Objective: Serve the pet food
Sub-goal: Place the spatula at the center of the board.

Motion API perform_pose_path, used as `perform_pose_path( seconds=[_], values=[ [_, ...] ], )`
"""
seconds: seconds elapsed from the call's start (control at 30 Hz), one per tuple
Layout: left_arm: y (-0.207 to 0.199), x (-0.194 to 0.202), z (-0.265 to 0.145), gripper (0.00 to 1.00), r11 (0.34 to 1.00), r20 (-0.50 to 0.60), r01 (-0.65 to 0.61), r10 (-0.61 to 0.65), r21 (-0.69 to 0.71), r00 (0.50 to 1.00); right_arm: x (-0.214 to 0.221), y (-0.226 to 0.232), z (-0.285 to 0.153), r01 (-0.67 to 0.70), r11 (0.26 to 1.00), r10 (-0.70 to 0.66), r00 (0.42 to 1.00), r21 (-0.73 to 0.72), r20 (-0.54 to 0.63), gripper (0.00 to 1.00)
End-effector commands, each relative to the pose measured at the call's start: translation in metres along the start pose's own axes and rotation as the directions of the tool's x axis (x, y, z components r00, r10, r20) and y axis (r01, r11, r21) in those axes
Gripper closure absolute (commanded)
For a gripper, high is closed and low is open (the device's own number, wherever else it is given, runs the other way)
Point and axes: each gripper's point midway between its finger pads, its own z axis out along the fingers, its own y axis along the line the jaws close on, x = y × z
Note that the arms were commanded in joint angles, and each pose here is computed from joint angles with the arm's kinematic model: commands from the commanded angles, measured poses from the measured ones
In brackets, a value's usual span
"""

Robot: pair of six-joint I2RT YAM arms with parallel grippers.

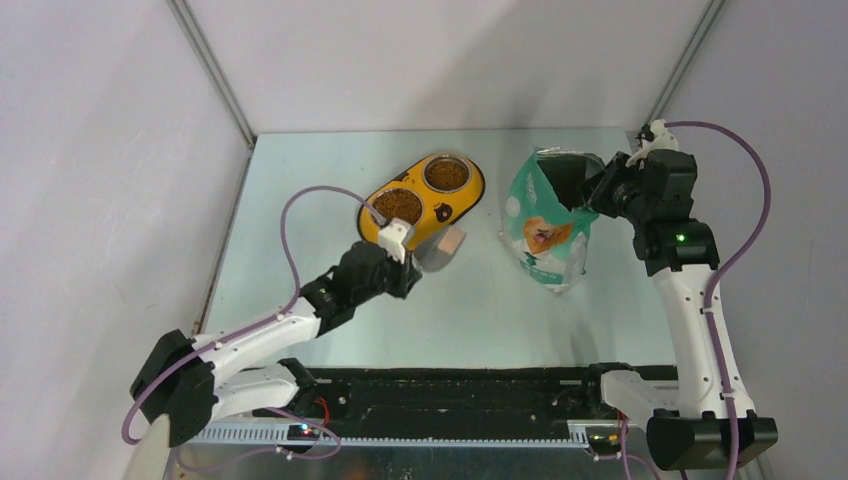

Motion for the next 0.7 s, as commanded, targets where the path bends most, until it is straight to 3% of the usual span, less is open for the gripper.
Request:
perform_pose_path(
  seconds=[0.0,0.1,0.27,0.33,0.4,0.47,0.5,0.57,0.67],
  values=[
    [-0.035,0.013,-0.001,1.0,0.992,0.0,0.037,-0.038,0.124,0.999,-0.016,0.017,-0.015,0.041,0.998,-0.038,0.997,-0.049,0.067,1.0],
    [-0.027,0.046,0.01,1.0,0.996,-0.084,0.023,-0.015,0.091,0.996,-0.014,0.022,-0.018,0.052,0.997,-0.047,0.997,-0.065,0.068,1.0],
    [-0.012,0.067,0.023,1.0,0.999,-0.128,0.029,-0.027,0.013,0.991,-0.012,0.026,-0.019,0.063,0.996,-0.058,0.996,-0.07,0.066,1.0],
    [-0.006,0.077,0.026,0.95,1.0,-0.174,0.02,-0.023,-0.02,0.985,-0.011,0.027,-0.018,0.066,0.995,-0.061,0.996,-0.072,0.063,1.0],
    [-0.002,0.081,0.026,0.85,0.999,-0.193,0.018,-0.026,-0.043,0.981,-0.01,0.028,-0.018,0.069,0.995,-0.064,0.996,-0.075,0.062,1.0],
    [-0.004,0.078,0.024,0.31,0.999,-0.186,0.029,-0.036,-0.04,0.982,-0.01,0.029,-0.019,0.075,0.994,-0.07,0.996,-0.08,0.062,1.0],
    [-0.004,0.077,0.022,0.08,0.998,-0.185,0.035,-0.043,-0.045,0.982,-0.01,0.03,-0.02,0.077,0.994,-0.072,0.995,-0.082,0.063,1.0],
    [-0.002,0.068,0.018,0.02,0.996,-0.165,0.049,-0.06,-0.071,0.984,-0.01,0.031,-0.021,0.086,0.993,-0.08,0.995,-0.085,0.067,1.0],
    [0.003,0.043,0.008,0.01,0.99,-0.106,0.071,-0.084,-0.121,0.991,-0.01,0.034,-0.023,0.109,0.99,-0.103,0.992,-0.09,0.066,1.0]
  ],
)
